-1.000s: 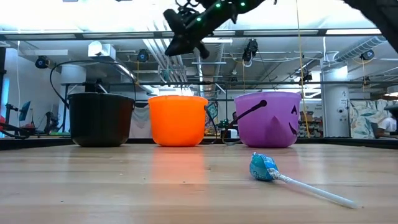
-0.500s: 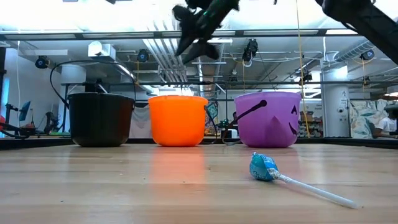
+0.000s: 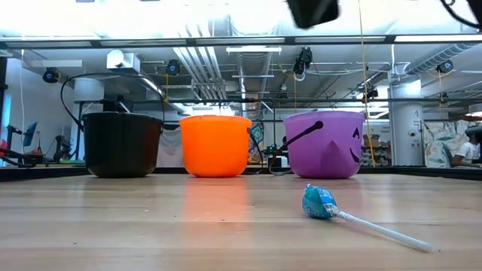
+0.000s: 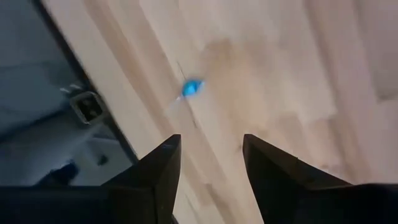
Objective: Sort candy by brand, put in halloween buckets
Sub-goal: Put the blue candy into the orange bucket
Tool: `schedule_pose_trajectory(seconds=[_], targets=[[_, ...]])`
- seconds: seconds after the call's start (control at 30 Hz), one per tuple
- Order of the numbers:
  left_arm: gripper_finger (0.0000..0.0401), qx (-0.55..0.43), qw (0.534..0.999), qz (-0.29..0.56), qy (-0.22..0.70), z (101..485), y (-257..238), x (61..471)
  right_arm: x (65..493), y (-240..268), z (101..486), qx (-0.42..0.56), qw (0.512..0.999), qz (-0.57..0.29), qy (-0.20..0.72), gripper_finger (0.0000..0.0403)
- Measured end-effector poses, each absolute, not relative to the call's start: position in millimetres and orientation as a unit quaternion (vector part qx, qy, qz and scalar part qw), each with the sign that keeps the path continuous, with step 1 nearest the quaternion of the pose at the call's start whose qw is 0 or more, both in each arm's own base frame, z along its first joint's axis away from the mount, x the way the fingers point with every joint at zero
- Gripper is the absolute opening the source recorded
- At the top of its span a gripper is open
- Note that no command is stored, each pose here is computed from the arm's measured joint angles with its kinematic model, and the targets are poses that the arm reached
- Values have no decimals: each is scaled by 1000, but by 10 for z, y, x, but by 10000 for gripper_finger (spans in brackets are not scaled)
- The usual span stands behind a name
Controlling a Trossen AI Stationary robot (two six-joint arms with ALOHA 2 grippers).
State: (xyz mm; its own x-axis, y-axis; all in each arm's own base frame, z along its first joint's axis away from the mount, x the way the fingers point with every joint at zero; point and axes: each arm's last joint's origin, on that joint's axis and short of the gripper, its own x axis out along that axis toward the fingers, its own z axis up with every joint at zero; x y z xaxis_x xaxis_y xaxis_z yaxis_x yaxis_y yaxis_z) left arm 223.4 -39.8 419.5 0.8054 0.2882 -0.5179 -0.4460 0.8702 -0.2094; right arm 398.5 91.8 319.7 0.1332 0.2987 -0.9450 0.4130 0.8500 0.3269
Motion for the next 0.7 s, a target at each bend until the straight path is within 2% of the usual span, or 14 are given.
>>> schedule_pose_trajectory(seconds=[0.13, 0.33, 0.57, 0.7], targets=[[77, -192, 933, 198, 230, 4155, -495, 2353, 3899, 1442, 2917, 270, 693, -78, 664, 177], [77, -217, 935, 168, 227, 4079, -765, 2489, 3841, 1974, 2525, 306, 708, -77, 632, 196], [77, -238, 930, 174, 218, 3960, -1044, 2608, 3723, 1997, 1962, 291, 716, -159, 614, 208], [77, -259, 924, 175, 218, 3918, -1108, 2651, 3719, 1955, 1730, 296, 731, -168, 592, 208]])
